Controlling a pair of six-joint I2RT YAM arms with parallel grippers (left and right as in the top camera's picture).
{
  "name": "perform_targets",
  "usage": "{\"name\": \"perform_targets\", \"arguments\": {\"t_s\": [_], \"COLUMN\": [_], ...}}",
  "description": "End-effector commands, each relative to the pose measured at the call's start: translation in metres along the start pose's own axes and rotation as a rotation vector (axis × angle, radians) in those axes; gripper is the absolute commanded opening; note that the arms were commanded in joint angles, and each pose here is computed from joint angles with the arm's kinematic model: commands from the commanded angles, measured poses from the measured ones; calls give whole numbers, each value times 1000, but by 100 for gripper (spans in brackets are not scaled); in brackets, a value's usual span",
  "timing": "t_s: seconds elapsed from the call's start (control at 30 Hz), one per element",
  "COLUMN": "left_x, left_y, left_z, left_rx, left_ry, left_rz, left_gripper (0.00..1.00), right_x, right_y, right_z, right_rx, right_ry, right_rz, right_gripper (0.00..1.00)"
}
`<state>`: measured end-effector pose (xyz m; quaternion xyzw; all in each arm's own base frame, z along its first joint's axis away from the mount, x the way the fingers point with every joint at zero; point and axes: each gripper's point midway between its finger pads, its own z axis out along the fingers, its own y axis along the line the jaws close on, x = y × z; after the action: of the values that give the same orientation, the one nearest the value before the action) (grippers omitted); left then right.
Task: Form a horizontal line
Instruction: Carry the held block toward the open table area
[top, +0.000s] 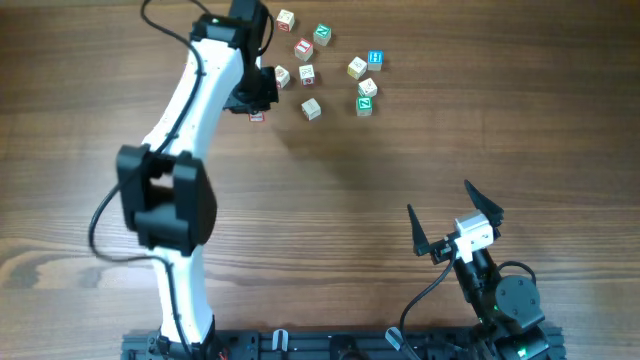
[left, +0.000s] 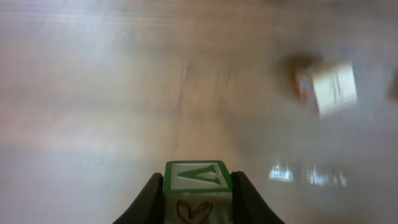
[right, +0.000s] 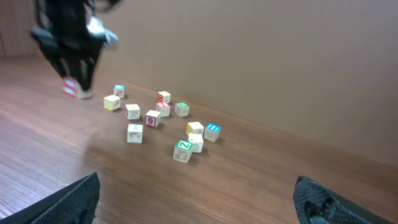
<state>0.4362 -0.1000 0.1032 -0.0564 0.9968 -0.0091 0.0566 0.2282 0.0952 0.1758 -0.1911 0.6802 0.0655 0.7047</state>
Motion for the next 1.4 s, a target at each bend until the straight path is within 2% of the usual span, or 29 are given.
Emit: {"name": "perform_targets", "arguments": {"t_s": [0.0, 0.03, 0.23, 0.47, 0.6, 0.87, 0.93, 1.07, 1.17, 1.37], "left_x": [16, 30, 107, 145, 166, 167, 153, 137, 135, 136], "left_y": [9, 15, 43, 47, 40, 4, 10, 12, 28, 41], "left_z": [-90, -112, -176, -200, -173, -68, -32, 7, 27, 56], "left_rx": [32, 35, 13, 72, 47, 43, 4, -10, -89, -136], "left_ry": [-127, -134, -75, -127, -45, -24, -111, -223, -220, -147], "left_rz": [-5, -5, -3, -37, -8, 45, 39, 26, -7, -35], "left_gripper": [4, 4, 4, 4, 4, 4, 7, 10, 9, 7], "right_x": [-2, -2, -2, -2, -2, -2, -2, -2, -2, -2], "right_y": [1, 1, 1, 1, 1, 1, 1, 1, 1, 1], "right_z": [0, 0, 0, 0, 0, 0, 0, 0, 0, 0], "right_rx": [-4, -4, -4, -4, -4, -4, -4, -4, -4, -4], "right_ry": [-8, -8, -8, -8, -8, -8, -8, -8, -8, -8], "right_rz": [-2, -1, -2, -2, -2, -2, -2, -2, -2, -1], "right_gripper": [100, 100, 100, 100, 100, 100, 100, 100, 100, 100]}}
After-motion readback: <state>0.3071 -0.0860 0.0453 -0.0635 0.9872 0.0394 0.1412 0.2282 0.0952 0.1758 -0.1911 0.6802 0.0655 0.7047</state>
